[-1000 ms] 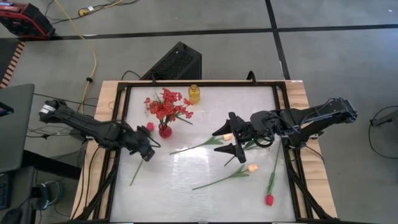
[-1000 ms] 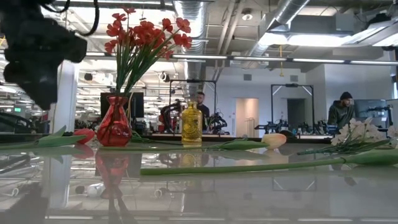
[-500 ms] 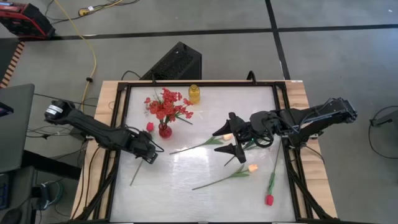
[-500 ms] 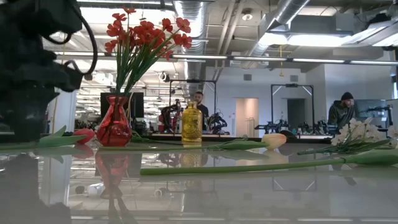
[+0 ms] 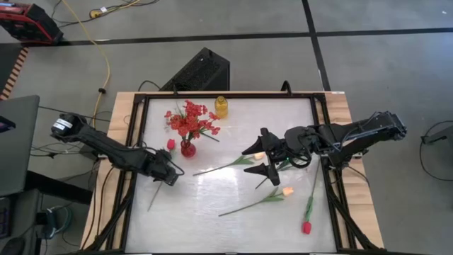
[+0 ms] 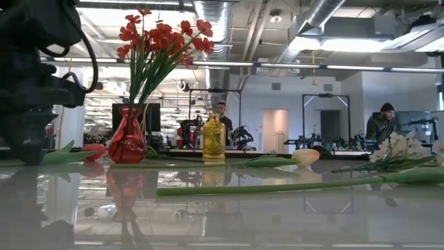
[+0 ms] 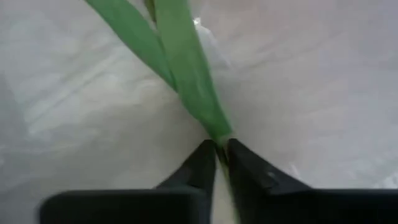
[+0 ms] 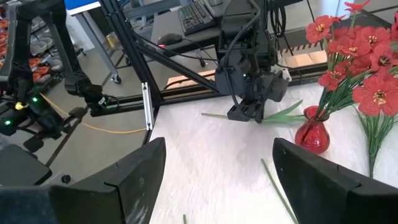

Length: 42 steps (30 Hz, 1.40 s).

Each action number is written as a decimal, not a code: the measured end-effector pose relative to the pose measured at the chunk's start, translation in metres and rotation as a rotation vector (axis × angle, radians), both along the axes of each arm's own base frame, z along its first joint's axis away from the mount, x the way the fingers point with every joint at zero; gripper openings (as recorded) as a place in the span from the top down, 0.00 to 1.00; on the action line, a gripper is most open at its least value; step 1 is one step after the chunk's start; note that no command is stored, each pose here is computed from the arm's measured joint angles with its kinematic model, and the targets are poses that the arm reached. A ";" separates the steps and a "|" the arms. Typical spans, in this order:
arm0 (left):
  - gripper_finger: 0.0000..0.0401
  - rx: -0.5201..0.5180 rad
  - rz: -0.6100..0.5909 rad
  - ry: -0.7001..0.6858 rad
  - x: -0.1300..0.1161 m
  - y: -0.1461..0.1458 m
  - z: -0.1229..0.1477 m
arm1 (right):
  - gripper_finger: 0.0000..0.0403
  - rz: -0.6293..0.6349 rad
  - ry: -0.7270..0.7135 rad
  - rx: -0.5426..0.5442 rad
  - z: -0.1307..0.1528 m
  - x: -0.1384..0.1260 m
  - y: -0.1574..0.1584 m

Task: Sort flowers into vase by color
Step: Put the left red tulip into the red flower vase

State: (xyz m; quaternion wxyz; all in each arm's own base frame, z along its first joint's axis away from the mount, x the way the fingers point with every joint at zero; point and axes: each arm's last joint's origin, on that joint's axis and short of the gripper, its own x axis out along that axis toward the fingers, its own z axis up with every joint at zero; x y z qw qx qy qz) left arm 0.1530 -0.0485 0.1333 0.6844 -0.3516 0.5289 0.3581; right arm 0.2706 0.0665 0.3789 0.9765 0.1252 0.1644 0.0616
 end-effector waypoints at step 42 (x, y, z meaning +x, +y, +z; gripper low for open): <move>1.00 0.713 0.054 -1.343 -0.070 0.042 0.188 | 0.20 0.044 0.039 0.000 -0.004 -0.004 0.011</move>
